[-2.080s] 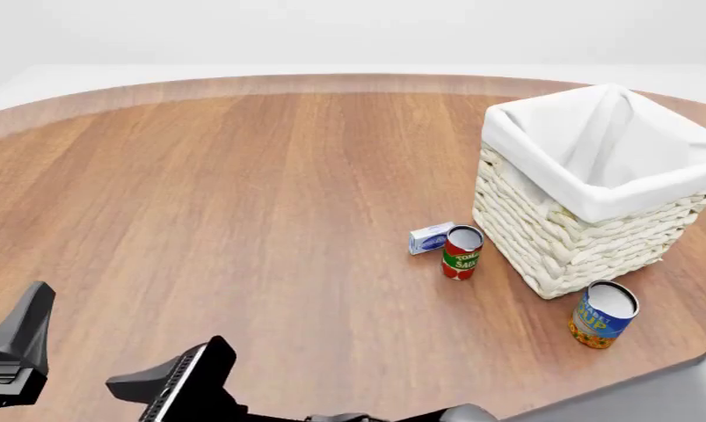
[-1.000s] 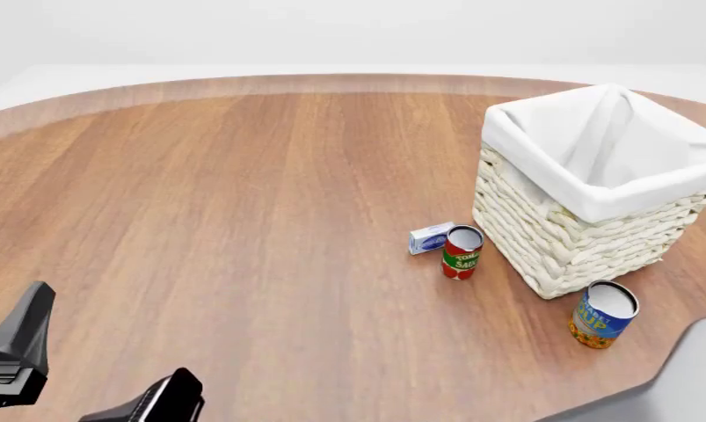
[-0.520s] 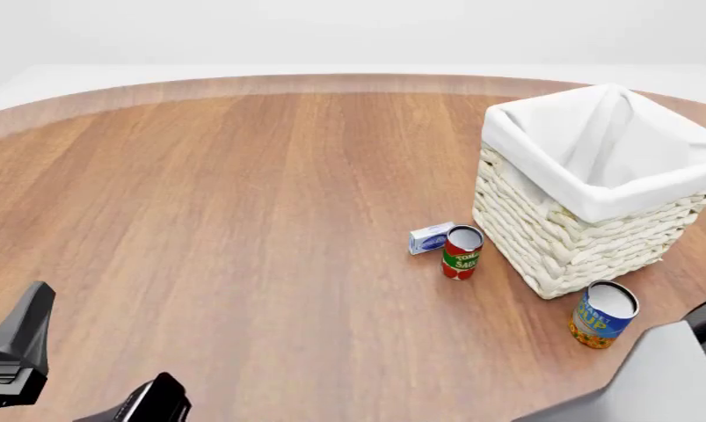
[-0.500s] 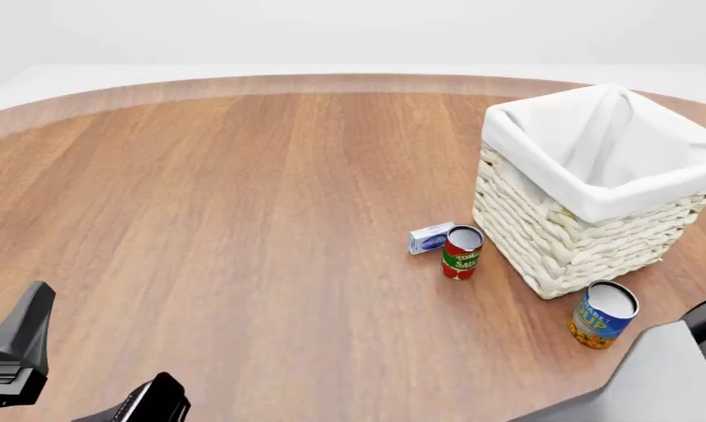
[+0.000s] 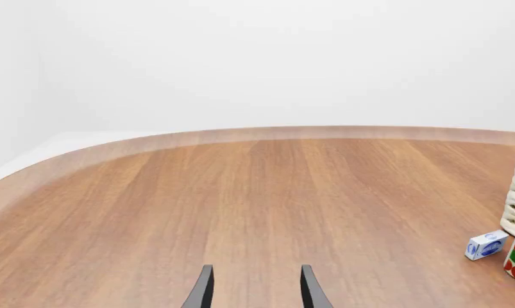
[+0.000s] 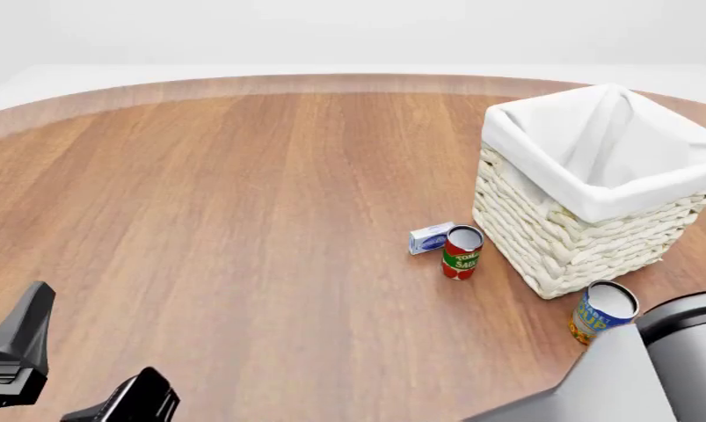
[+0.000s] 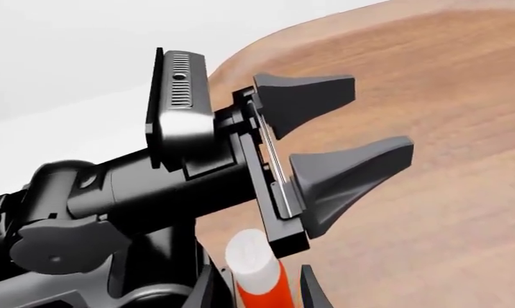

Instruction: Pick up the ketchup, and put it in the basket.

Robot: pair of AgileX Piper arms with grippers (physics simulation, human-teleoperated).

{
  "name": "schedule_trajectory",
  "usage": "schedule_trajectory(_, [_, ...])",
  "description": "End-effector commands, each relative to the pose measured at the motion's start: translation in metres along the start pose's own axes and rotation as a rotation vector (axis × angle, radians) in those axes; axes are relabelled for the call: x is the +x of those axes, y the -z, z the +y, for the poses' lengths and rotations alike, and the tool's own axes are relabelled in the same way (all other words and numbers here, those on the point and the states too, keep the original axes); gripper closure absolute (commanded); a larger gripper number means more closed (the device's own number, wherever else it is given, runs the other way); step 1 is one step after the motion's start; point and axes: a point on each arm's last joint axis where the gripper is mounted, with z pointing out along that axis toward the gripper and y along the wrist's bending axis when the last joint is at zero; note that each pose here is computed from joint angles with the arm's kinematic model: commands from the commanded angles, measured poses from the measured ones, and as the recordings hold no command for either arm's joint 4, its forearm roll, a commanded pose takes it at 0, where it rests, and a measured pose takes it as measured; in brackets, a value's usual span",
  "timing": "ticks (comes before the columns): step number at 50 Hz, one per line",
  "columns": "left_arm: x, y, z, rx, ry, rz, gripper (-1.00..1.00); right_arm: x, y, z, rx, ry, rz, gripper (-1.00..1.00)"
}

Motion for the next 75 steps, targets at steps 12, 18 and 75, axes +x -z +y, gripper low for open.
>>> schedule_trajectory(12, [0.000,0.000,0.000,0.000,0.000,0.000,-1.00,0.014,-0.021,-0.009,0.019,-0.013,0.035,-1.00])
schedule_trajectory(18, [0.000,0.000,0.000,0.000,0.000,0.000,-1.00,0.014,-0.024,-0.011,0.025,-0.012,0.037,-1.00])
schedule_trajectory(75, [0.000,0.000,0.000,0.000,0.000,0.000,-1.00,-0.005,-0.005,-0.029,0.062,-0.035,-0.021,1.00])
